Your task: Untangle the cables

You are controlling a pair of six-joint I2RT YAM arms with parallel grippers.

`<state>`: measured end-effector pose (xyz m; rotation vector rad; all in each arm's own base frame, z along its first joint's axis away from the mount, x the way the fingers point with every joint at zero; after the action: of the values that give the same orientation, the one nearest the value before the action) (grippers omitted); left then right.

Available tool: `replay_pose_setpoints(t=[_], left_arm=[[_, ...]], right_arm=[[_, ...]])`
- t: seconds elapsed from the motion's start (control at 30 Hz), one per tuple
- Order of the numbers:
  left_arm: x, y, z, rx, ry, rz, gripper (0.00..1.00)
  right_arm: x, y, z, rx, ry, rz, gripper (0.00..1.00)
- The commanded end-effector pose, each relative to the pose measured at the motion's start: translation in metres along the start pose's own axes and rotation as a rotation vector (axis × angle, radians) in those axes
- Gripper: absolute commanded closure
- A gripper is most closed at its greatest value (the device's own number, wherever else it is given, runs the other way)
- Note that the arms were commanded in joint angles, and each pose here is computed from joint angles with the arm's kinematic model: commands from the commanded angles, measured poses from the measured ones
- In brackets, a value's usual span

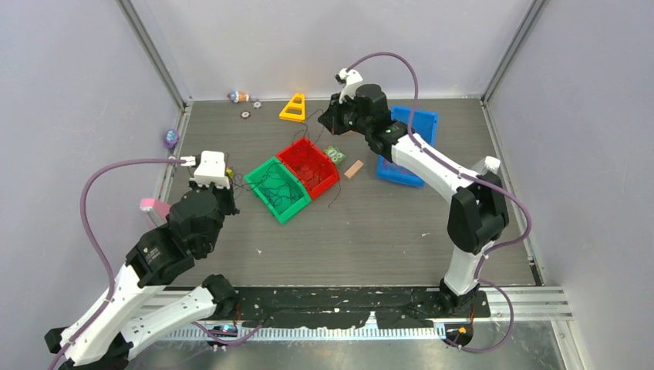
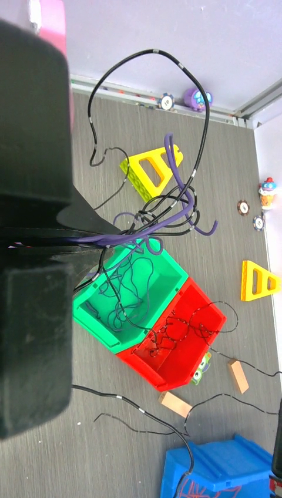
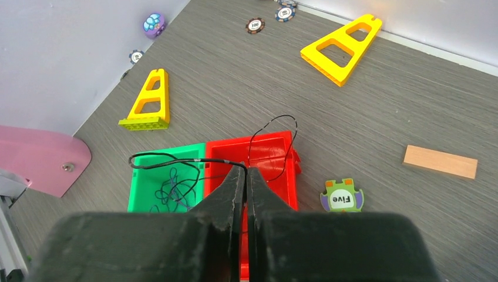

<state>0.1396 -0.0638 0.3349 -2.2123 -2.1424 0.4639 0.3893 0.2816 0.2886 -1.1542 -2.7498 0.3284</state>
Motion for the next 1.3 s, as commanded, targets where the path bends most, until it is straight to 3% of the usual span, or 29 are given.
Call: replay_pose_setpoints(t=[0.0, 0.3, 0.63, 0.87, 1.07, 1.27], left_arm=[[0.002, -0.002, -0.014, -0.053, -0.003, -0.023, 1.00], [0.001, 0.001, -0.010, -0.041, 0.005, -0.023, 1.00], [0.000, 0.005, -0.008, -0.039, 0.022, -0.041, 1.00], [-0.002, 0.009, -0.008, -0.034, 0.036, -0.050, 1.00], [-0.002, 0.010, -0.005, -0.031, 0.028, -0.049, 1.00], [-0.005, 0.012, -0.001, -0.016, 0.019, -0.020, 1.00]], right_arm=[[0.003, 0.019, -0.020, -0.089, -0.039, -0.008, 0.95], [-0.003, 0.074, -0.016, -0.113, -0.148, 0.005, 0.95], [-0.003, 0.107, -0.024, -0.335, -0.286, 0.043, 0.95], [-0.004, 0.120, -0.025, -0.409, -0.297, 0.051, 0.95], [0.001, 0.110, 0.002, -0.388, -0.262, 0.041, 0.95], [0.013, 0.085, 0.052, -0.254, -0.209, 0.085, 0.95]])
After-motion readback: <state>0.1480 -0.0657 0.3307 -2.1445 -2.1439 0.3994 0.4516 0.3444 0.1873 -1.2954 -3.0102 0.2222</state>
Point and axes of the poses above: each gripper's point midway between its finger pads, its own y axis out along the fingers, its own x axis along the line the jaws close on, z = x × y, the point moved 8 cm from there along -y, back along the fingers, and after that the axes turned 15 degrees about -y, right-handed, at the moved point
